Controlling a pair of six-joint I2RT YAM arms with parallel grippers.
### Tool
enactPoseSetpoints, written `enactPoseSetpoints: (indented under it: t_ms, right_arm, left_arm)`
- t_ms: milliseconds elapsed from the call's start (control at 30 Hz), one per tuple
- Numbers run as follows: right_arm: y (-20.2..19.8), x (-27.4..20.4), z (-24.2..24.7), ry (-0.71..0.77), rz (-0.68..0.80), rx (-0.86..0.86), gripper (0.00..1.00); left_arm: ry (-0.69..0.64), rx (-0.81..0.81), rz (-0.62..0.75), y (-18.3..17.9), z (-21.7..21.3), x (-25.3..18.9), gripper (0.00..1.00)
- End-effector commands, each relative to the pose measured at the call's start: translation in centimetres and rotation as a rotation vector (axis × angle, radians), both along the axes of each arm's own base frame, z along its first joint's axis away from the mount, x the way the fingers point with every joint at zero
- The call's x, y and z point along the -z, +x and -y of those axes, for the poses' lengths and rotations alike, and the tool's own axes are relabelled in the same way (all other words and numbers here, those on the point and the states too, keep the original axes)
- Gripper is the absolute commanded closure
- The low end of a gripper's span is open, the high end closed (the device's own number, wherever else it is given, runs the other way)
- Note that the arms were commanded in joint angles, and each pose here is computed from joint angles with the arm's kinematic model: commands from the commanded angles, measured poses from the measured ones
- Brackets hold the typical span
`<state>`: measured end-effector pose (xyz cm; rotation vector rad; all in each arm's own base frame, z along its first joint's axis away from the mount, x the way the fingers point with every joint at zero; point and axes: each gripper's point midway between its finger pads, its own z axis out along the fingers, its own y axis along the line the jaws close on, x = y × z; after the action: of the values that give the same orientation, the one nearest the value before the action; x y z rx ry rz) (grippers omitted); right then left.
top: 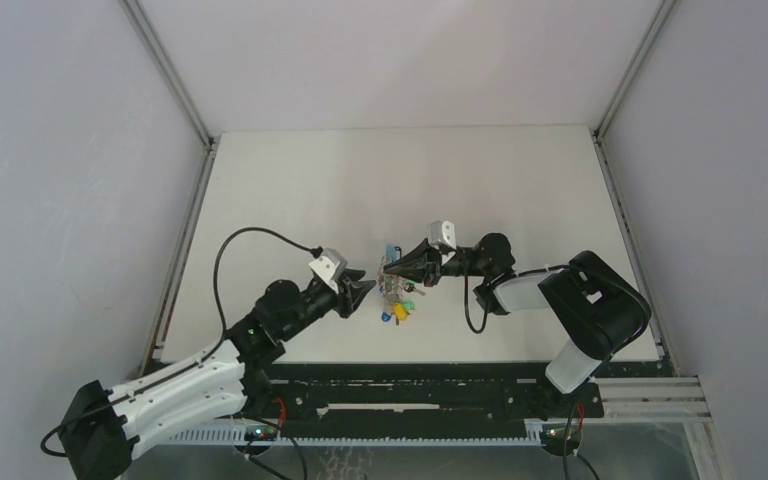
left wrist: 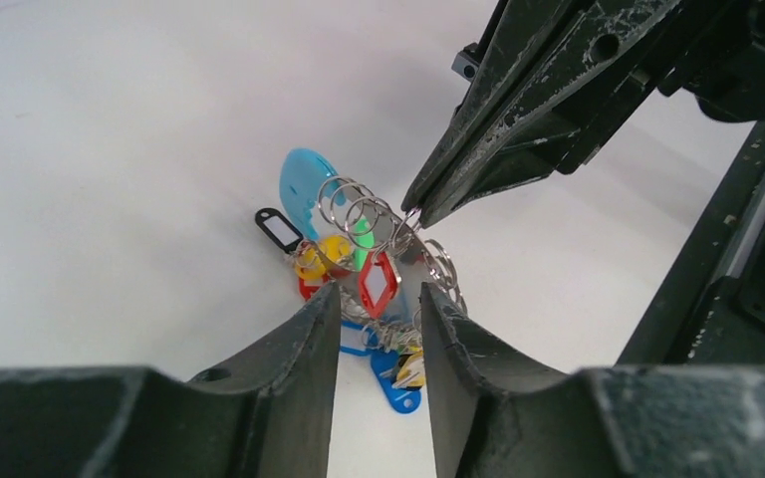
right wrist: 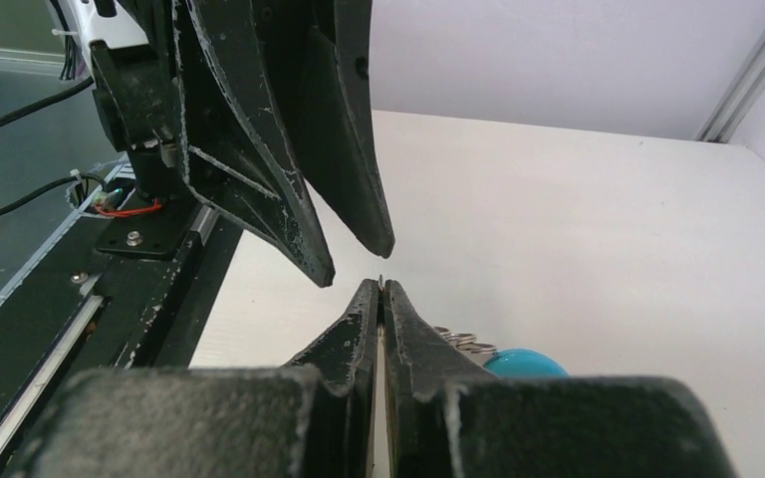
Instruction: Put the keys on the keyring
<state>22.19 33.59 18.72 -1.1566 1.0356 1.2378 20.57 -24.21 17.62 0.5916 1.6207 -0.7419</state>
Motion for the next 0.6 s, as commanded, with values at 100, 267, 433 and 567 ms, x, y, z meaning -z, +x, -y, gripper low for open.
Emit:
enactPoseSetpoints:
  t_ms: [100,267,433,567]
  right_arm:
    - [-0.7,-1.7,0.2,0.040,0.072,-0.033,1.00]
    - [-1.4,-1.6,0.3,0.033,0.084,-0.065,1.00]
    - [-1.6,-1.6,0.5,0.030,0.089,-0.077,1.00]
    - [-1.6,-1.6,0.5,0.029,0.091,-0.081,1.00]
  left_arm:
    - [0.119,0.073,0.102,0.1,0.2,-1.7,0.67]
    - [0.182,0.190,0.118,-0.4,0.9,-2.9,0.67]
    - [0.198,0.304,0.151,-1.2,1.4,-4.5,0.65]
    - [0.215,0.393,0.129,-1.8,2.3,-4.2,0.64]
